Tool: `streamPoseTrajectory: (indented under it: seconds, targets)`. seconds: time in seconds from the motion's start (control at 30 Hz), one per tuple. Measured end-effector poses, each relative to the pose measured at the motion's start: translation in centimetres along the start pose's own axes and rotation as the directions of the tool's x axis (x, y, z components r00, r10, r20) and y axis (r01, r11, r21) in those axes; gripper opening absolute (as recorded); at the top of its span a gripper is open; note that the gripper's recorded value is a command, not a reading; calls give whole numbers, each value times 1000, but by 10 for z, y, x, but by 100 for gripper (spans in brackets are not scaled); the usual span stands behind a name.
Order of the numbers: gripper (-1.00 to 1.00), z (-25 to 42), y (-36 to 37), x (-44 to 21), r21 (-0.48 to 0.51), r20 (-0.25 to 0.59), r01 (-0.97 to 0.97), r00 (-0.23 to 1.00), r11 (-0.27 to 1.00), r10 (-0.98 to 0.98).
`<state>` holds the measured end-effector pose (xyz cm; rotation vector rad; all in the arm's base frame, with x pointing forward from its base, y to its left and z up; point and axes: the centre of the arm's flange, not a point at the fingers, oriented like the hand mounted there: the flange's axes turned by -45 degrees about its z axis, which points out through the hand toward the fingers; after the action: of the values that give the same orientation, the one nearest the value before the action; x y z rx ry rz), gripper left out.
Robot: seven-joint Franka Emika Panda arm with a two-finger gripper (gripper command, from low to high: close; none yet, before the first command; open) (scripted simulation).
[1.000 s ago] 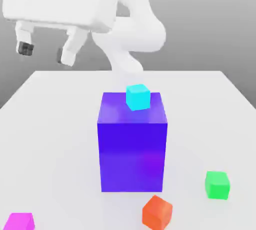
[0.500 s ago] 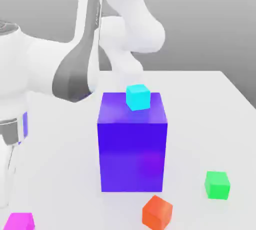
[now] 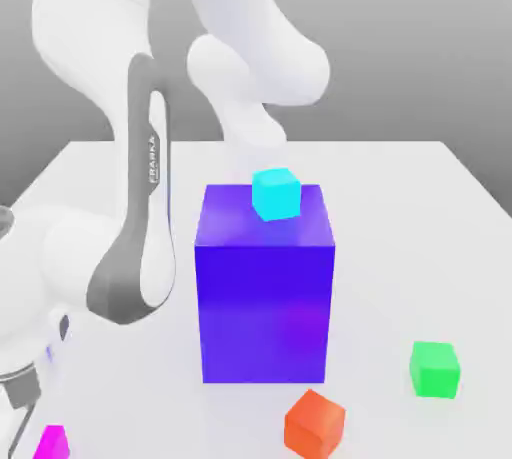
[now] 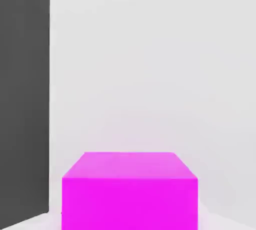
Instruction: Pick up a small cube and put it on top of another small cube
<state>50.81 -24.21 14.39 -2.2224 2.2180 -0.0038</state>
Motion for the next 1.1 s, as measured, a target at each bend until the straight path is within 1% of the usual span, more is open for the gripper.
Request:
streamPoseTrajectory:
  seconds: [0.1, 0.13, 0.3, 0.43, 0.6, 0.67, 0.73, 0.8, 1.0, 1.03, 1.1]
  targets:
    - [-100, -39, -1, -2, -3, 1, 7, 1000, 1000, -7]
    - [-100, -45, -6, -14, -7, 5, 27, 1000, 1000, -27]
    - [-100, -70, -25, -136, 2, 31, 130, 991, 991, -130]
    - [-100, -85, -18, -236, 4, 45, 212, 976, 977, -212]
    - [-100, -99, 26, -363, -4, 50, 318, 947, 948, -317]
    - [-100, -102, 59, -414, -9, 44, 361, 932, 933, -360]
    - [-100, -103, 108, -470, -6, 19, 395, 919, 919, -395]
    - [-100, -95, 123, -480, 1, 6, 382, 924, 924, -382]
    - [-100, -49, 126, -481, 3, 3, 371, 929, 929, -371]
    - [100, -40, 127, -480, 1, 2, 372, 928, 928, -372]
    - [100, -40, 127, -480, 1, 2, 372, 928, 928, -372]
